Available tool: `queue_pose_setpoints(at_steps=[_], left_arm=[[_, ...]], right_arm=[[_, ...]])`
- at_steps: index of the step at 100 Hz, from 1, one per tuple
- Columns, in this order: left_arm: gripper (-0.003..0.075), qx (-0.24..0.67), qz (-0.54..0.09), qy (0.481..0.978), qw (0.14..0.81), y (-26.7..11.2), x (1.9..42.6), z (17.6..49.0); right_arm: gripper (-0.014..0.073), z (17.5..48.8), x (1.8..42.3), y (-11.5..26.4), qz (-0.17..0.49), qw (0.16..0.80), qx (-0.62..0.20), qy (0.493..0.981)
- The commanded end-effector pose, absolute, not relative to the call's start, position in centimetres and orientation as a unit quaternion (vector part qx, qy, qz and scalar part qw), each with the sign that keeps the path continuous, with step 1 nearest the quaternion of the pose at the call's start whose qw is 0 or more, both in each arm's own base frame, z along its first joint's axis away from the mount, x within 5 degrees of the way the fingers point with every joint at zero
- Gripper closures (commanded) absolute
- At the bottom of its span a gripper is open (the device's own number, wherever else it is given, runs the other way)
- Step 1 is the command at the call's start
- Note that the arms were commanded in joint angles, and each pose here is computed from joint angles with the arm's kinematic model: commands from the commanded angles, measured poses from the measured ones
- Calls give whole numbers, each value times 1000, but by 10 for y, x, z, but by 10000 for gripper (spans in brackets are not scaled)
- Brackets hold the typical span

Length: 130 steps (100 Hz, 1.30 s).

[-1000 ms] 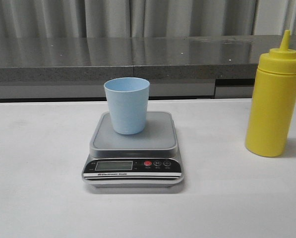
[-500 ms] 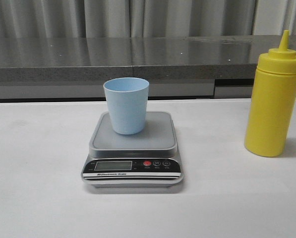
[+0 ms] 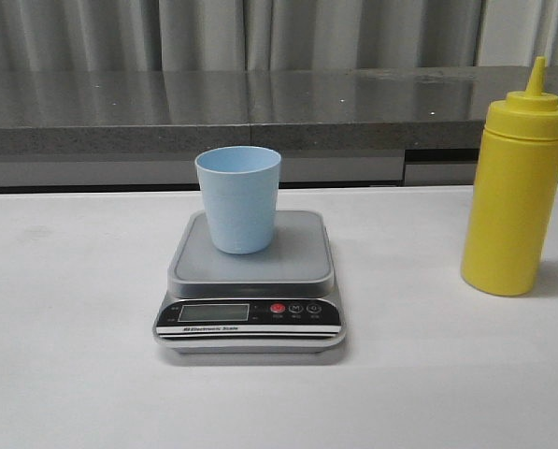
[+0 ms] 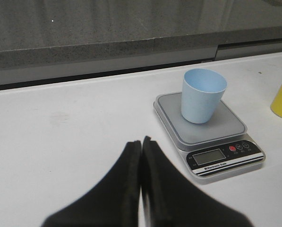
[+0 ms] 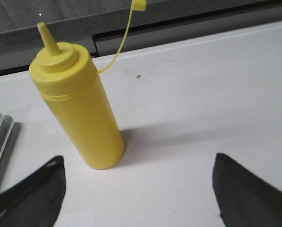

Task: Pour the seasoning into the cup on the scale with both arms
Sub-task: 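Move the right gripper toward the yellow squeeze bottle, then grasp the yellow squeeze bottle with the right gripper and lift it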

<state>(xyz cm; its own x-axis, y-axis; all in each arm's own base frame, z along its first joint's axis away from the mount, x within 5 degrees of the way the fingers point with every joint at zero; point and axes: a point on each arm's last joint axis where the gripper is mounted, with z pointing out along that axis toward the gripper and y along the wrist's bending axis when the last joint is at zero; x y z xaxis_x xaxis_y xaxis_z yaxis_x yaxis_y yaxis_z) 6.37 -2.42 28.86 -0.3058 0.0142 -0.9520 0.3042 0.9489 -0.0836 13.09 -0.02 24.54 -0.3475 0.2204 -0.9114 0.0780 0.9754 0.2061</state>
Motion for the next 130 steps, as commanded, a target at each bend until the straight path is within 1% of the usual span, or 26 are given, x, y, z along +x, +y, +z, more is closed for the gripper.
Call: queue_pose_setpoints(at_steps=[1, 22, 31, 54, 72, 104, 114, 130], left_arm=[[741, 84, -136, 769, 618, -24, 65, 304], [741, 84, -136, 769, 618, -24, 65, 304], [741, 84, -136, 769, 618, -24, 65, 304], [741, 84, -136, 769, 618, -24, 65, 304], [741, 84, -136, 769, 618, -24, 65, 304], [741, 84, -136, 769, 618, -24, 65, 304], [741, 84, -136, 769, 618, -24, 65, 304], [741, 84, -136, 769, 618, -24, 65, 304]], right_arm=[[-53, 264, 144, 2, 67, 619, 72, 780], [-50, 257, 164, 18, 72, 626, -1, 776], [-50, 252, 174, 24, 79, 627, -14, 775], [-50, 232, 198, 33, 90, 616, -26, 782], [-50, 217, 213, 40, 102, 623, -35, 775], [-50, 183, 239, 46, 110, 630, -32, 768], [-50, 173, 247, 47, 109, 623, -28, 774], [-50, 168, 264, 49, 109, 621, -26, 776]])
